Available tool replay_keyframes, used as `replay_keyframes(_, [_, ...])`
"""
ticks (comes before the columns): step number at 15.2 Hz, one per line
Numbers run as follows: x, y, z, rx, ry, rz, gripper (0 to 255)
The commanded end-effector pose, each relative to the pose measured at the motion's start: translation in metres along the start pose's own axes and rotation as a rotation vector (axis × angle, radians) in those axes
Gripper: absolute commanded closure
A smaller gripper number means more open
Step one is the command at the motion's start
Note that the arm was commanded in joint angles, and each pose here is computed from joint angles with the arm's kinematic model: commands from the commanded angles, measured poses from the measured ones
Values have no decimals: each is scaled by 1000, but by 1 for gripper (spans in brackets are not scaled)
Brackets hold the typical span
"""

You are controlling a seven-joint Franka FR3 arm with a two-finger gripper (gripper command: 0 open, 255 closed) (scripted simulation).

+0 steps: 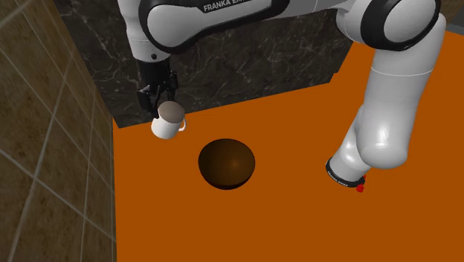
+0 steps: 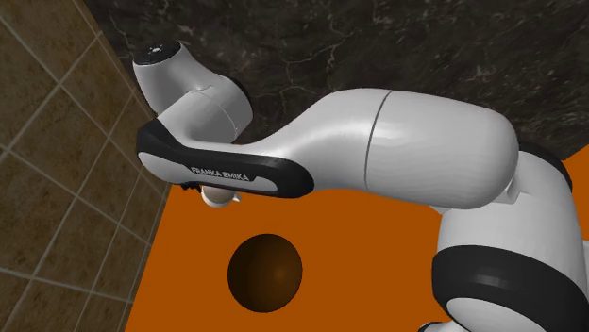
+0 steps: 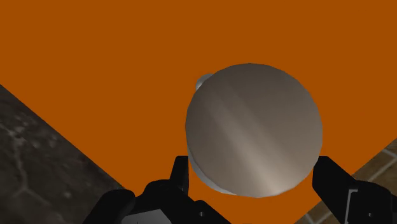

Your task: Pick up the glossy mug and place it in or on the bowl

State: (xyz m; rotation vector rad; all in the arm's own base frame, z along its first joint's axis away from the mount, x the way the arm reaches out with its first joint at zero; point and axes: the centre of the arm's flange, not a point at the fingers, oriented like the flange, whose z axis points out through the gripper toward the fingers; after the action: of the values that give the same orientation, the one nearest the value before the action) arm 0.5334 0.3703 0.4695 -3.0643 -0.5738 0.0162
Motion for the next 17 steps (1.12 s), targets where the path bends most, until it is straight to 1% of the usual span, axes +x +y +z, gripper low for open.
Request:
replay_keyframes(1, [-1,-1,-11,0,0,0,255])
replay_keyframes(13, [-1,-2,-72,0,0,0,255])
replay_keyframes(17, [-52,-9,-82,0,0,0,255])
